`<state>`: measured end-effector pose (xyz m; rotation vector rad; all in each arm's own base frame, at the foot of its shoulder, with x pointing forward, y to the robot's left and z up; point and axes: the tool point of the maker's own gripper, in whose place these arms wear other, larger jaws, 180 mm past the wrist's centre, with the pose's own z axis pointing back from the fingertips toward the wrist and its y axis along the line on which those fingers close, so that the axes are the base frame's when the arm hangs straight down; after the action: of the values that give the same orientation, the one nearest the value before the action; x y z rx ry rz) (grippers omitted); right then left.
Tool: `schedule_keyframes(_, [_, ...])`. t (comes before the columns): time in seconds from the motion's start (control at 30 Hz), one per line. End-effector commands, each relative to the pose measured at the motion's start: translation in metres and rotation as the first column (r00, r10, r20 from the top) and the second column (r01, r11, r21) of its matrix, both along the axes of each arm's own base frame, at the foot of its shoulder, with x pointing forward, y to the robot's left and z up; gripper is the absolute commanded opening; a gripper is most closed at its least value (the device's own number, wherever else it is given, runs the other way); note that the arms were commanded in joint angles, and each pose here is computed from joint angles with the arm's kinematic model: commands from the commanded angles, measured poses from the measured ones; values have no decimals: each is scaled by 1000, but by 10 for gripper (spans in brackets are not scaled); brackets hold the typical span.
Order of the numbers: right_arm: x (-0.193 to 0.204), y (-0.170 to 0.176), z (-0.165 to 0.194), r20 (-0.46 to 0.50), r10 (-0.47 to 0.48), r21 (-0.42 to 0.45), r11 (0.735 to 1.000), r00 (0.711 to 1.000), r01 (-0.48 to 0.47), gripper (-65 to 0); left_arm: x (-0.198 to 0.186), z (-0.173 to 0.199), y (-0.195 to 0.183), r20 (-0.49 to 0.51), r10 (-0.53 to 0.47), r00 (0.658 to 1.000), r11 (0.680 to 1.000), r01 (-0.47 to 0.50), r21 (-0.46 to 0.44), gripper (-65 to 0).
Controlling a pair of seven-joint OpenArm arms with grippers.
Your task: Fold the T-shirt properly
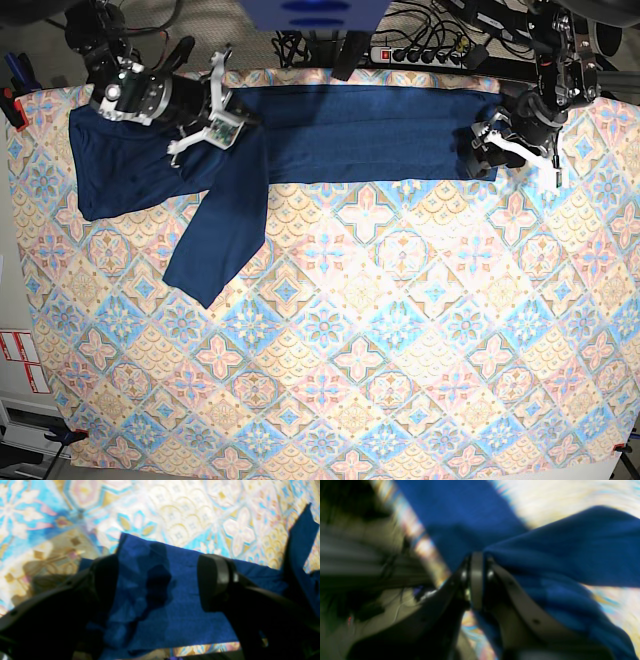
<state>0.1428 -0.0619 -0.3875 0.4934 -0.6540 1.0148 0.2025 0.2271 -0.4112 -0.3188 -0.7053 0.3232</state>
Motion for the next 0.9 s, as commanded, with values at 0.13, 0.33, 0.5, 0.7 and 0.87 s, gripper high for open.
schedule_keyframes(0.13, [-1,26,12,33,122,55,991,992,-124,-648,6,9,3,33,-4,999,1000,4,9,-186])
schedule_keyframes(0.33, [17,16,9,49,136,-38,990,989,-134,-638,5,8,3,32,-4,999,1000,4,9,-186])
schedule_keyframes(0.5, [43,1,9,77,139,-151,980,987,-126,-547,5,8,3,32,-4,999,1000,4,9,-186])
schedule_keyframes(0.7, [75,-24,23,145,52,-174,984,988,-26,-382,4,8,4,30,-4,1000,1000,4,9,-186])
schedule_keyframes(0.87, [112,-64,43,233,-102,-177,973,967,145,-324,4,8,4,28,-4,1000,1000,4,9,-186])
